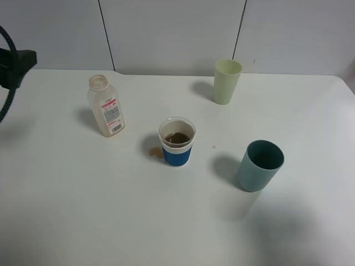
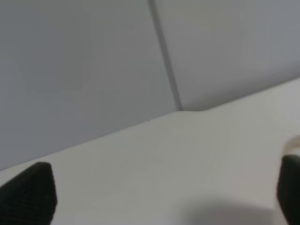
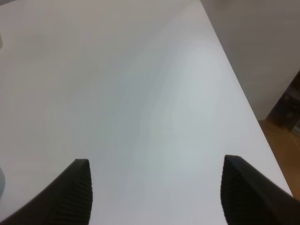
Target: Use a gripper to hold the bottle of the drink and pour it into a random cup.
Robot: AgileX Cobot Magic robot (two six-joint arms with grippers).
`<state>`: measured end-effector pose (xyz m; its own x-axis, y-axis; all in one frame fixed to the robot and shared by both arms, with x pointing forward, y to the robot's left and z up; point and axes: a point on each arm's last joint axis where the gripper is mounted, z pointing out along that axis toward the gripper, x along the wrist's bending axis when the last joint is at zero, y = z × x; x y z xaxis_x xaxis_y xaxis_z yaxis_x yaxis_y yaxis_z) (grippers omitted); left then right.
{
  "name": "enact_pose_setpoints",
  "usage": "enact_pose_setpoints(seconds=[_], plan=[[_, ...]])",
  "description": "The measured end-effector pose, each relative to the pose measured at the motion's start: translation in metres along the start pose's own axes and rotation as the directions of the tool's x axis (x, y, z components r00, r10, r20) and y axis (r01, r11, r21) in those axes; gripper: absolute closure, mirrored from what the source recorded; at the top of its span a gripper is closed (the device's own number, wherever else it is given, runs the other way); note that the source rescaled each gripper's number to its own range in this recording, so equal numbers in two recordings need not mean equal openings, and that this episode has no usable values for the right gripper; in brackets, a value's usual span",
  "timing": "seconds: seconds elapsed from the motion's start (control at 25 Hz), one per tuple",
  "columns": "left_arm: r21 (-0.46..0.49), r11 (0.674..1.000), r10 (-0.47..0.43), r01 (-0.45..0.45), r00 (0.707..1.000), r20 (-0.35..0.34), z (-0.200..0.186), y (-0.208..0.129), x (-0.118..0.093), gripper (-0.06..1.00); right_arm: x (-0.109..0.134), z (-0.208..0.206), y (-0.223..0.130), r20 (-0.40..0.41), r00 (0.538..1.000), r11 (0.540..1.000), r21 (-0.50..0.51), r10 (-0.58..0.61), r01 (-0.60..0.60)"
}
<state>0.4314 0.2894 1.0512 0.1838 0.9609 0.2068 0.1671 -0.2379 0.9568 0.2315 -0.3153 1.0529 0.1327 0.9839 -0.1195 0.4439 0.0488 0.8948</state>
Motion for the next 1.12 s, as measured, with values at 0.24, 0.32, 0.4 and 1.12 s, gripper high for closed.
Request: enact_pose_setpoints(seconds=[0.24,0.32,0.4,1.12], plan=[[-0.055,0.997,-0.055,0.048,0.991,-0.119,-0.042,0.015,0.007,0.02,0.0,0.0,0.0,0.0,1.0,1.0,0.0,0.0,0.0],[-0.092,0.994,-0.08,0.066,0.986,-0.148,-0.057,0.02,0.009,0.02,0.0,0.0,0.0,0.0,1.0,1.0,0.0,0.0,0.0],[-0.134,0.987,-0.107,0.084,0.979,-0.171,-0.073,0.024,0.009,0.02,0.0,0.0,0.0,0.0,1.0,1.0,0.0,0.0,0.0],[-0.02,0.956,-0.285,0.293,0.91,-0.302,-0.197,0.077,0.018,0.02,0.0,0.0,0.0,0.0,1.0,1.0,0.0,0.0,0.0]])
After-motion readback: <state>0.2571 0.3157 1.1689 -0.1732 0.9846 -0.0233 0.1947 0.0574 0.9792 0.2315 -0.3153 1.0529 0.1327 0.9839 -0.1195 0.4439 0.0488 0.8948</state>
